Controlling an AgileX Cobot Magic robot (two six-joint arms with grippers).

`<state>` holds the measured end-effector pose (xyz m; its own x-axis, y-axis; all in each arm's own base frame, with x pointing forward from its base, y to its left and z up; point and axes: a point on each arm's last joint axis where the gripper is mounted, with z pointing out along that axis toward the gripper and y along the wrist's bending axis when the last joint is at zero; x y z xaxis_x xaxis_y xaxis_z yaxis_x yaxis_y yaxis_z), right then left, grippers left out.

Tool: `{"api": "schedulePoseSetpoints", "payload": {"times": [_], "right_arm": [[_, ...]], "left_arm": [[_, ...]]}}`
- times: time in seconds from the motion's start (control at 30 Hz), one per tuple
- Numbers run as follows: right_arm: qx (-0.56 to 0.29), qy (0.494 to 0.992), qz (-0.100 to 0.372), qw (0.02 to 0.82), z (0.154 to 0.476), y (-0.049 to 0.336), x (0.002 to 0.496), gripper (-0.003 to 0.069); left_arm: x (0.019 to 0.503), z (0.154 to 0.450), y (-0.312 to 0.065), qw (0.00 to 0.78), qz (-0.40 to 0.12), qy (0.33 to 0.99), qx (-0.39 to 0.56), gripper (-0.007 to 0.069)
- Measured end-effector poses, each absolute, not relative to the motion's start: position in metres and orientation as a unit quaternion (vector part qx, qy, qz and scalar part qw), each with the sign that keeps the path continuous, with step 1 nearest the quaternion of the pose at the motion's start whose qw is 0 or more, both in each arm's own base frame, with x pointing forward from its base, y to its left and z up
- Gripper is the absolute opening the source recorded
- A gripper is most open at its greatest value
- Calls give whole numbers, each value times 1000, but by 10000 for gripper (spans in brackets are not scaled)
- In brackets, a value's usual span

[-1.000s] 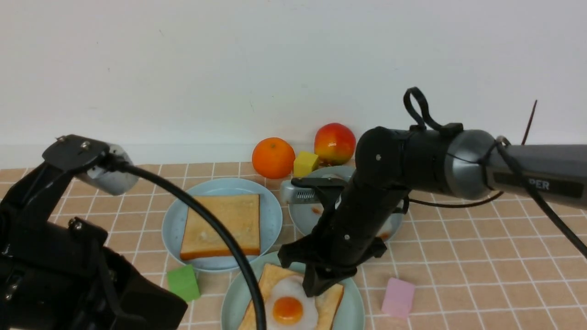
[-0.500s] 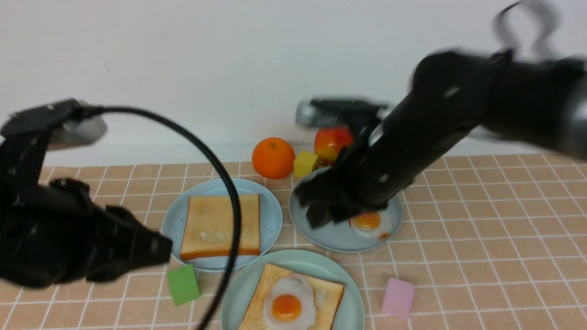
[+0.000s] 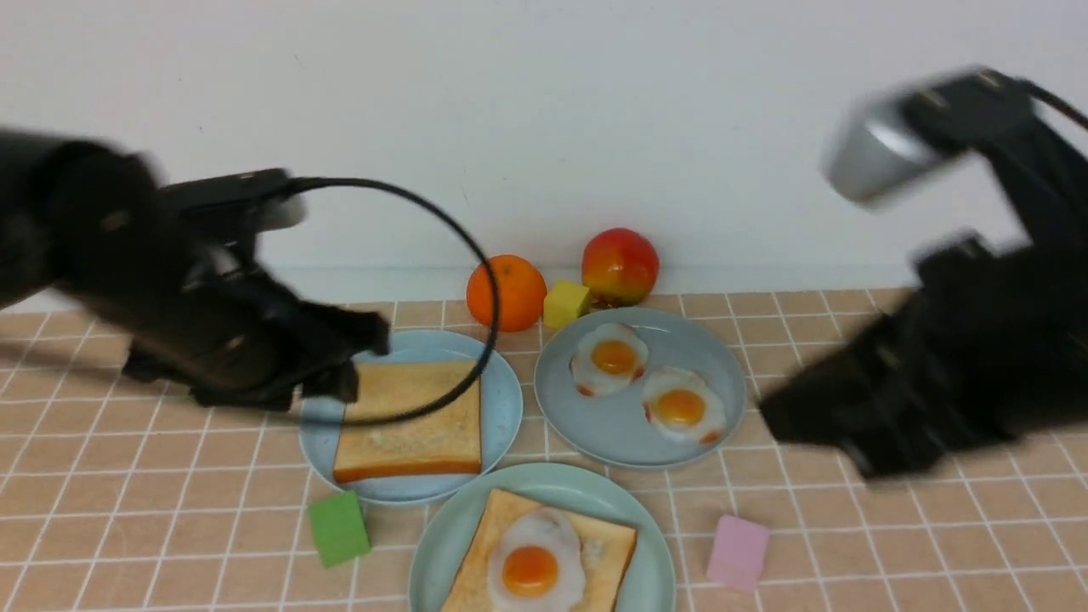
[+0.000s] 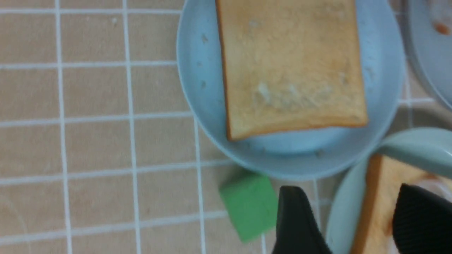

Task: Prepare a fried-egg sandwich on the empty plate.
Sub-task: Use the left arm to grab a slice of bread, then use the left arm to place a slice of bread on the fried egg in the middle

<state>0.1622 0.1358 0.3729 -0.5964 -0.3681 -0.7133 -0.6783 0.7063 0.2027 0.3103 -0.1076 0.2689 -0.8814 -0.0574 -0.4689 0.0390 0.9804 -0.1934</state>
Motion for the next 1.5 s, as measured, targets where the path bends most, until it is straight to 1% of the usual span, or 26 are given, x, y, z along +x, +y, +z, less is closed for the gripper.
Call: {"api": "schedulePoseSetpoints", "payload": {"times": [0.1,0.13,0.17,0.2,0.33,0.43,0.5,0.6,0.7,0.73,0.8,0.87,0.9,0.97,1.0,1.03,1.07,1.1,1.13,1.17,1.2,1.27,1.3,1.37,1.43,1.5], "right_arm": [[-308,858,234,338,369,125,145,227],[-311,855,234,344,367,118,136,229],[-311,853,234,347,367,118,135,230],[-313,850,236,352,367,112,125,232],[-314,843,239,366,369,103,112,237],[-313,840,243,370,369,100,107,238],[-311,838,252,370,371,100,104,238],[-310,837,258,370,371,100,103,238],[-309,837,261,368,371,101,102,239],[-309,837,261,368,371,101,102,239],[-309,837,261,368,371,101,102,239],[-309,837,261,368,371,101,102,239],[-309,837,262,368,371,101,102,239],[-309,837,263,367,371,101,102,239],[-309,837,263,367,371,101,102,239],[-309,837,263,367,371,101,102,239],[-307,838,264,366,371,101,102,239],[-306,838,264,366,371,101,102,239],[-304,839,265,365,371,101,102,239],[-303,840,265,365,371,101,102,239],[-302,840,265,365,371,101,102,239],[-302,840,265,364,371,101,102,239],[-302,840,265,364,371,101,102,239],[-303,840,265,363,370,101,102,239],[-304,841,265,360,370,101,102,239],[-306,843,265,355,369,100,101,239]], "left_arm": [[333,263,-112,234,-91,968,3,388],[351,255,-114,219,-89,972,8,389],[353,254,-113,215,-91,972,6,389],[366,247,-110,197,-97,976,5,389],[388,227,-92,159,-119,980,-3,389],[396,217,-80,149,-123,981,-19,389],[402,200,-71,133,-118,984,-27,389],[405,185,-71,116,-120,986,-23,389],[408,161,-76,91,-143,985,-10,363],[408,161,-77,92,-144,985,-9,360],[409,154,-79,86,-156,984,-1,324],[411,153,-80,90,-165,982,6,256],[412,153,-80,91,-165,982,6,211],[412,152,-80,91,-163,982,9,155],[412,152,-80,91,-163,982,9,149],[412,153,-79,92,-161,983,10,115],[412,155,-79,94,-159,983,9,91],[412,155,-79,94,-158,983,10,87],[411,160,-78,100,-154,983,12,54],[411,165,-78,106,-153,982,14,41],[410,171,-77,113,-151,982,17,34],[407,193,-77,141,-152,978,21,31],[407,196,-77,144,-152,978,22,31],[397,241,-76,198,-161,966,26,31],[386,271,-76,229,-178,957,25,31],[369,298,-79,253,-209,944,25,31]]}}
